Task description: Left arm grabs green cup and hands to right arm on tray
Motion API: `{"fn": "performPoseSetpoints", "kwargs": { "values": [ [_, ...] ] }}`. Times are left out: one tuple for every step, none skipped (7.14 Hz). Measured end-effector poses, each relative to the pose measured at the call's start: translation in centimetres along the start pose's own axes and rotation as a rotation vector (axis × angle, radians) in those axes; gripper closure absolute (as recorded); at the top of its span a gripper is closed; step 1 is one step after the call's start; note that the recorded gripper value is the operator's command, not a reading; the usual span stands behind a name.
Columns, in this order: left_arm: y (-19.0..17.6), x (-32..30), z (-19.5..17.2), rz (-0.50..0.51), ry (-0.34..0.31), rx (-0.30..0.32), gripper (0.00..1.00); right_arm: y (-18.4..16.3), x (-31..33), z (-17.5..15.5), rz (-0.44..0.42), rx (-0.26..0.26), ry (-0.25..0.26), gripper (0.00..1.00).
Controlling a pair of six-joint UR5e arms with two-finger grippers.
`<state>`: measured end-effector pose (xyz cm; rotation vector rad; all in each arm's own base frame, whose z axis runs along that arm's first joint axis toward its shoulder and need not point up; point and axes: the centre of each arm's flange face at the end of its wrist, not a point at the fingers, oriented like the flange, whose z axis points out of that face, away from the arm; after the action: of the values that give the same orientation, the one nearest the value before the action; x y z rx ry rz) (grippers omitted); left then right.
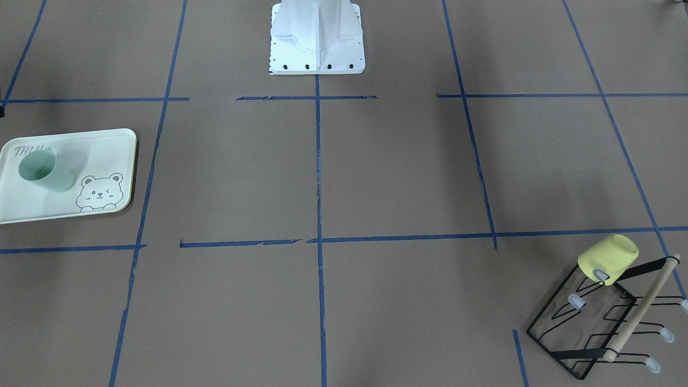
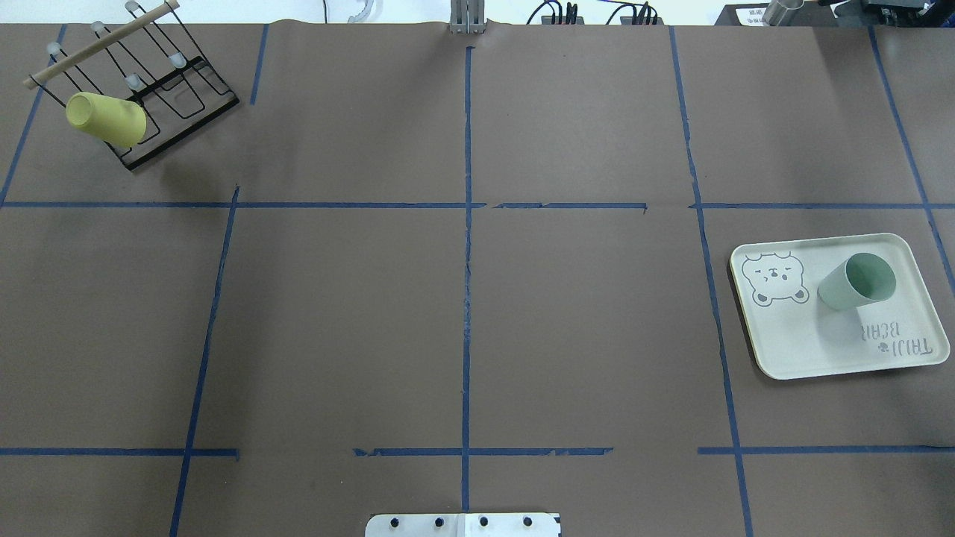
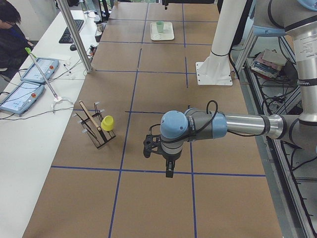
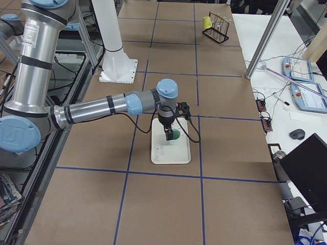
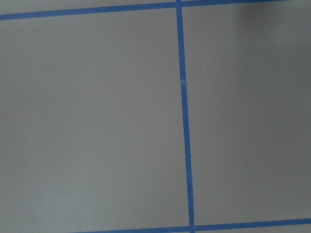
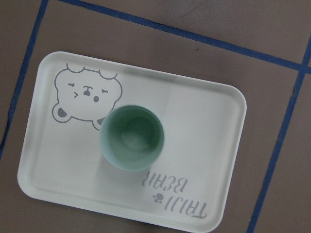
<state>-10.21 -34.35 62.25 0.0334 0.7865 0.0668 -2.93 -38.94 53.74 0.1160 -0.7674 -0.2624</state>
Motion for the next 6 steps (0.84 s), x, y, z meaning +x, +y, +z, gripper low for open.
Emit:
{"fn": "performPoseSetpoints", "kwargs": {
  "values": [
    [0.0,-0.4,0.4,0.004,-0.002,0.003,0.00,2.4,3.2,-1.2,0.026,-0.006,-0.003,0.00],
    [0.1,-1.0,1.0,-0.001,0.000,-0.002,0.00,4.4,5.5,-1.8,0.065,-0.027,-0.003,0.00],
    [0.3,-2.1,2.1,-0.019,0.006,-0.020,0.00,5.5,6.9,-1.7,0.100,-0.046,-0.004,0.00],
    [0.5,-2.9,3.0,-0.026,0.010,-0.027,0.00,6.1,7.9,-1.3,0.126,-0.058,-0.008,0.00],
    [0.5,-3.1,3.1,-0.017,0.006,-0.016,0.00,6.2,8.3,-1.1,0.140,-0.064,-0.009,0.00],
    [0.6,-3.1,2.9,-0.007,-0.001,-0.004,0.00,6.2,8.5,-0.9,0.145,-0.066,-0.009,0.00]
  ]
}}
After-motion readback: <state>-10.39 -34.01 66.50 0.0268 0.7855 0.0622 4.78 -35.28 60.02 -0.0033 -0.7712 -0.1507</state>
